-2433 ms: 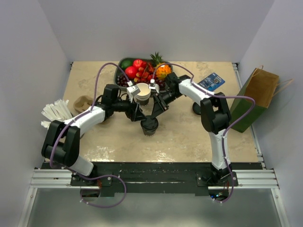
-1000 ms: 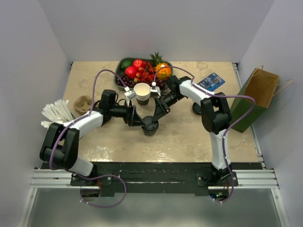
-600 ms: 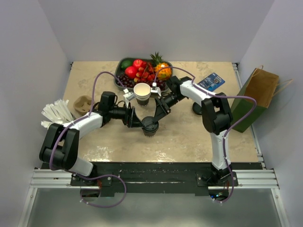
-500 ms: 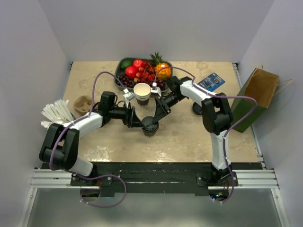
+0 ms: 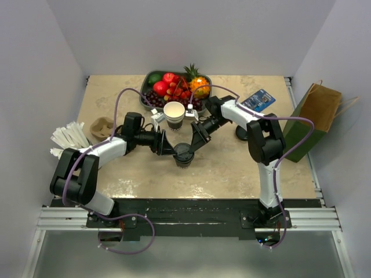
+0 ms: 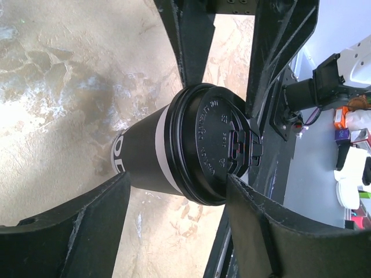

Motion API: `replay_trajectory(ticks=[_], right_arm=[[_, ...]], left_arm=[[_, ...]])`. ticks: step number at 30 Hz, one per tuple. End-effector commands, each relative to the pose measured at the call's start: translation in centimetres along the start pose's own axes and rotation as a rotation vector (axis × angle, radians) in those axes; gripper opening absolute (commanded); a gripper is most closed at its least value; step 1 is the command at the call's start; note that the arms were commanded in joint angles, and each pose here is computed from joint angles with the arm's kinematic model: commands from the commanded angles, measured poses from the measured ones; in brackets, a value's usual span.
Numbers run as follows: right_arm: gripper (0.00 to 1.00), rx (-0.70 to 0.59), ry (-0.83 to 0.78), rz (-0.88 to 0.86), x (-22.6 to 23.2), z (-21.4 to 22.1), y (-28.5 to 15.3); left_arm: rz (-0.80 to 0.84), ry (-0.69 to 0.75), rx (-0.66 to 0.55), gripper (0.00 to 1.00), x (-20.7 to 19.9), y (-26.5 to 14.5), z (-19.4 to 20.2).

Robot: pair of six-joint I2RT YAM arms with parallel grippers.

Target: Pack the takeout coffee

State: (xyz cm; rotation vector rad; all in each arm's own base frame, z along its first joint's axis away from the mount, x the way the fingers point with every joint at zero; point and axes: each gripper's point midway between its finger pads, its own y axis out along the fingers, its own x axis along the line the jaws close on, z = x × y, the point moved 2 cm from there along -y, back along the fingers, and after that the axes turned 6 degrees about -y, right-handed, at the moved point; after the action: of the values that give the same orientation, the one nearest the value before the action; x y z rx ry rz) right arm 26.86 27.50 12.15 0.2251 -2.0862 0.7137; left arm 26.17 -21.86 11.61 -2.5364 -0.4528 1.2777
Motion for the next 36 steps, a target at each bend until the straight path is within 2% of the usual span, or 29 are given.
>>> replay_trajectory(ticks=[1, 12, 26, 36], right_arm=[[0.57, -0.008, -0.04, -0.022, 1.6, 0.0, -0.7], [0.52, 0.001, 0.0, -0.029, 0.1, 0.8, -0.5], [0.47, 0.012, 0.09, 0.089, -3.3, 1.5, 0.2], [0.45, 0.026, 0.159, 0.088, -4.0, 2.8, 0.9]], left_arm=[[-0.065, -0.029, -0.01, 0.7, 1.9, 0.2, 0.7], [-0.088, -0.077, -0.004, 0.69, 3.3, 0.9, 1.3], [-0.117, -0.092, 0.0, 0.69, 4.4, 1.2, 1.4], [-0.114, -0.147, 0.007, 0.69, 5.0, 1.2, 1.8]])
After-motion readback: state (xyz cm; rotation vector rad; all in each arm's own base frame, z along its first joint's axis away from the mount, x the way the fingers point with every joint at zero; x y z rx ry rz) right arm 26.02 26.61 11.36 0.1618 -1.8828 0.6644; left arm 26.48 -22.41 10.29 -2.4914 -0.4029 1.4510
